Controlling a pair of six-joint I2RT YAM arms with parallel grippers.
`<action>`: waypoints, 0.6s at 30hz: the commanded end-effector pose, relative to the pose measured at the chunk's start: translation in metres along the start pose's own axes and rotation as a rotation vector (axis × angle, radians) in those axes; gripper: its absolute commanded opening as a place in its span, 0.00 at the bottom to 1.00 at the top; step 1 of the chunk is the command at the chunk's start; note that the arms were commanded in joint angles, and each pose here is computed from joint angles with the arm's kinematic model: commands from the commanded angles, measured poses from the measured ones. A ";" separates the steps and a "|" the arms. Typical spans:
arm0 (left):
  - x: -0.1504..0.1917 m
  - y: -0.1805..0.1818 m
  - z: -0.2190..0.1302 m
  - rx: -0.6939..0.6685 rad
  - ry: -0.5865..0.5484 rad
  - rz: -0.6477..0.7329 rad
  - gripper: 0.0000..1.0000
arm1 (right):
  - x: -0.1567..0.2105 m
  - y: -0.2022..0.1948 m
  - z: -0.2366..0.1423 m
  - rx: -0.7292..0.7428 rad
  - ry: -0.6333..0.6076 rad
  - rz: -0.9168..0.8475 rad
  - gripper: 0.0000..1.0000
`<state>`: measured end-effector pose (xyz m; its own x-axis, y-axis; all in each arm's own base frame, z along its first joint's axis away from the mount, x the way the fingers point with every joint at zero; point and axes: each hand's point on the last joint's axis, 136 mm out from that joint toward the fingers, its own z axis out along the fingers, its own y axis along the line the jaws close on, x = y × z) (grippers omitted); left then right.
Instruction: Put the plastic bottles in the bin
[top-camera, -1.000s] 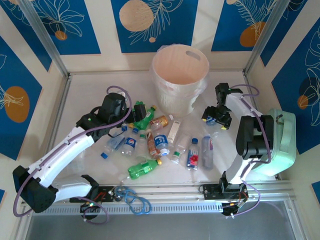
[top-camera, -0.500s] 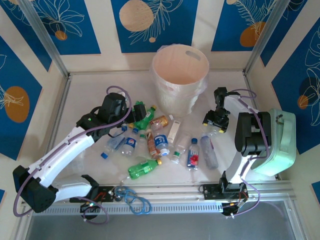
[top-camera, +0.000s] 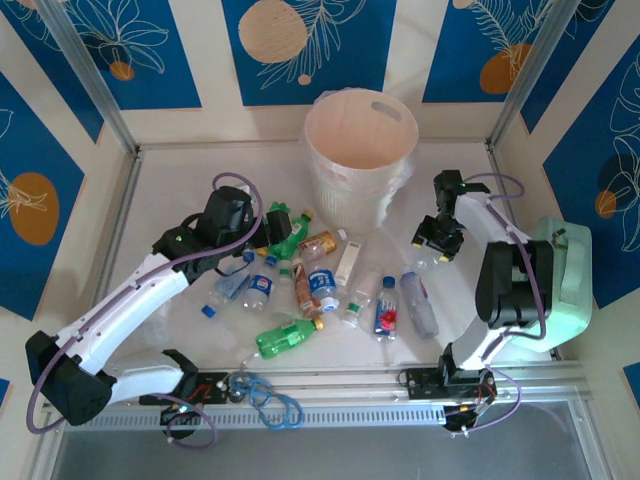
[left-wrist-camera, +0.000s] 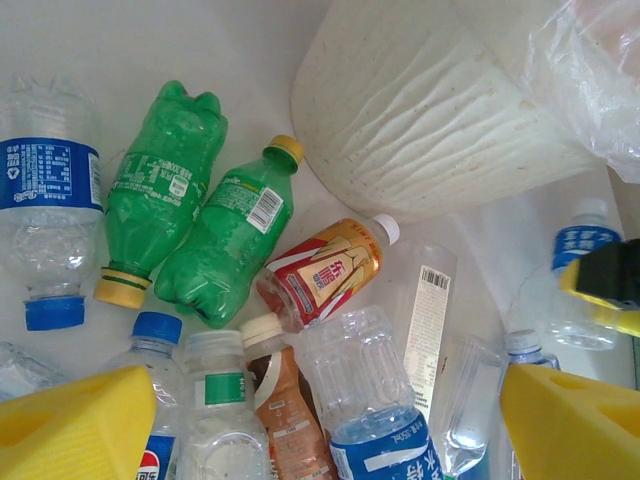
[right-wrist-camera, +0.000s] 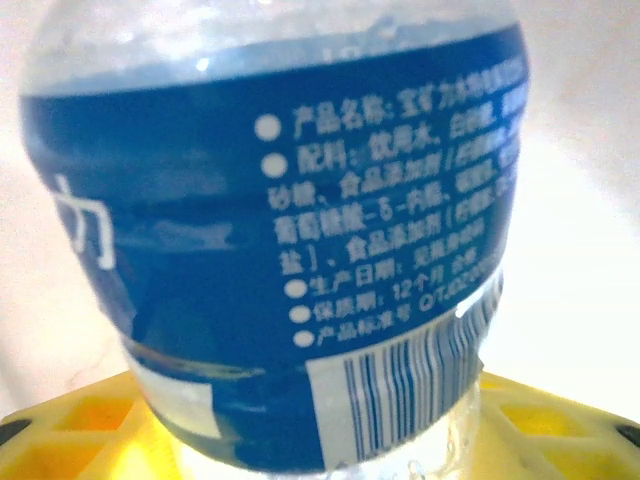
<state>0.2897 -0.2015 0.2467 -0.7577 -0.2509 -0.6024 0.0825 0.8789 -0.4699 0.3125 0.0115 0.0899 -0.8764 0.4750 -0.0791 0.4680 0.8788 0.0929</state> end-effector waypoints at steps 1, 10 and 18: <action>-0.016 0.001 -0.015 -0.013 -0.042 -0.007 0.89 | -0.002 0.000 -0.053 -0.030 -0.098 0.038 0.57; -0.024 0.014 -0.020 -0.049 -0.059 -0.037 0.89 | -0.003 0.032 -0.185 -0.179 -0.370 -0.011 0.57; -0.022 0.018 -0.018 -0.059 -0.044 -0.065 0.88 | -0.006 0.122 -0.280 -0.366 -0.532 -0.207 0.57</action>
<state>0.2967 -0.1798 0.2531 -0.7420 -0.2926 -0.6031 0.0196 0.8899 -0.4558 0.3387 0.0913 0.3711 -0.7134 0.3625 -0.5997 0.1675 0.9192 0.3564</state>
